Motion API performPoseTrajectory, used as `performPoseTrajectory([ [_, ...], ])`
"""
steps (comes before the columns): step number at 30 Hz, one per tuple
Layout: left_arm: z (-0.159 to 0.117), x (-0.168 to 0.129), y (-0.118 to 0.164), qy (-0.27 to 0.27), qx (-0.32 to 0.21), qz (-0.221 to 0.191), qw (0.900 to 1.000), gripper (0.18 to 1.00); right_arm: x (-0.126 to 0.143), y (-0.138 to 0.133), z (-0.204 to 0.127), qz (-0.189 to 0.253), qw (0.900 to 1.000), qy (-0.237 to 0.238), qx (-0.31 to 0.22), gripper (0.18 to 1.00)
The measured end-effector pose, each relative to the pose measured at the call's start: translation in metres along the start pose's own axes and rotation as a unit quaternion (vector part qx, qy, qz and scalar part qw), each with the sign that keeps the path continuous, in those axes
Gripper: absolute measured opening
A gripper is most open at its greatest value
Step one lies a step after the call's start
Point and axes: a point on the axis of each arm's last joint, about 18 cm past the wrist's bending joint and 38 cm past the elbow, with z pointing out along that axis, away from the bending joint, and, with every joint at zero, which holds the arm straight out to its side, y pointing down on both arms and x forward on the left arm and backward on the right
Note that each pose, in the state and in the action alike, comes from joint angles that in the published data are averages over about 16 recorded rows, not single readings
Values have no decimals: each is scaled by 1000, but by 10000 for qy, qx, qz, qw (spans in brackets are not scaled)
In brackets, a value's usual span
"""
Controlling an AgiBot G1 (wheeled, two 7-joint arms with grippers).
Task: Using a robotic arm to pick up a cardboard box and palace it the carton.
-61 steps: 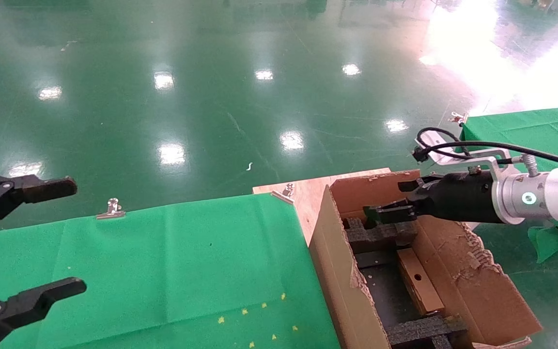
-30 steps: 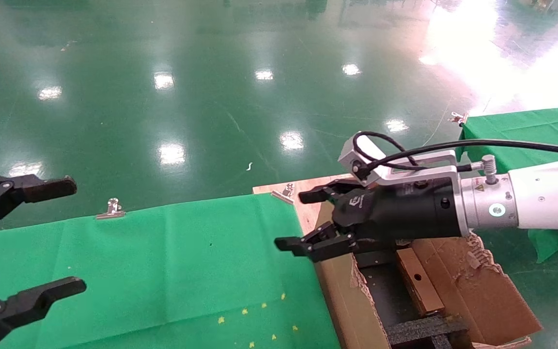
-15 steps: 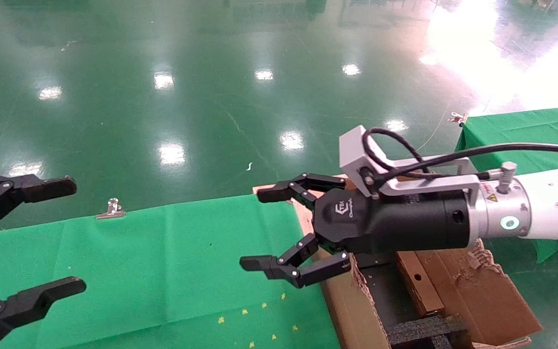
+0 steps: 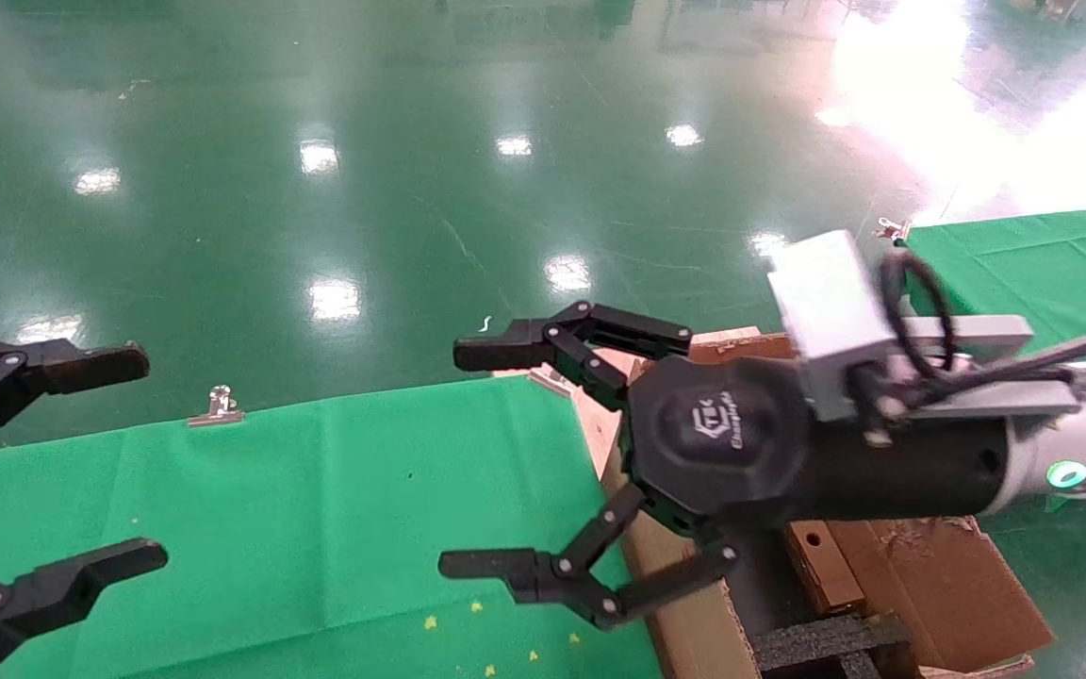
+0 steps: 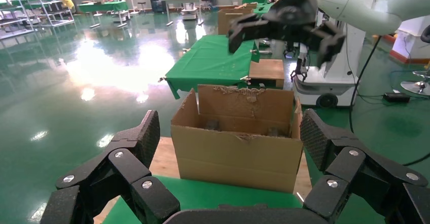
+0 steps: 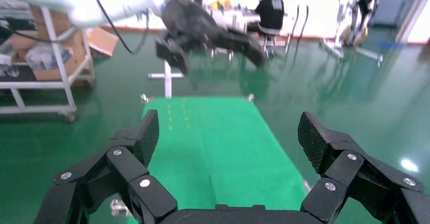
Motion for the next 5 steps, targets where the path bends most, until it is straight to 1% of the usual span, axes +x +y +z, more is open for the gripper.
performPoseTrajectory([
  [5, 0, 0, 0, -1, 1, 0, 10000, 1001, -3, -3, -2, -119, 9998, -49, 160, 1001],
])
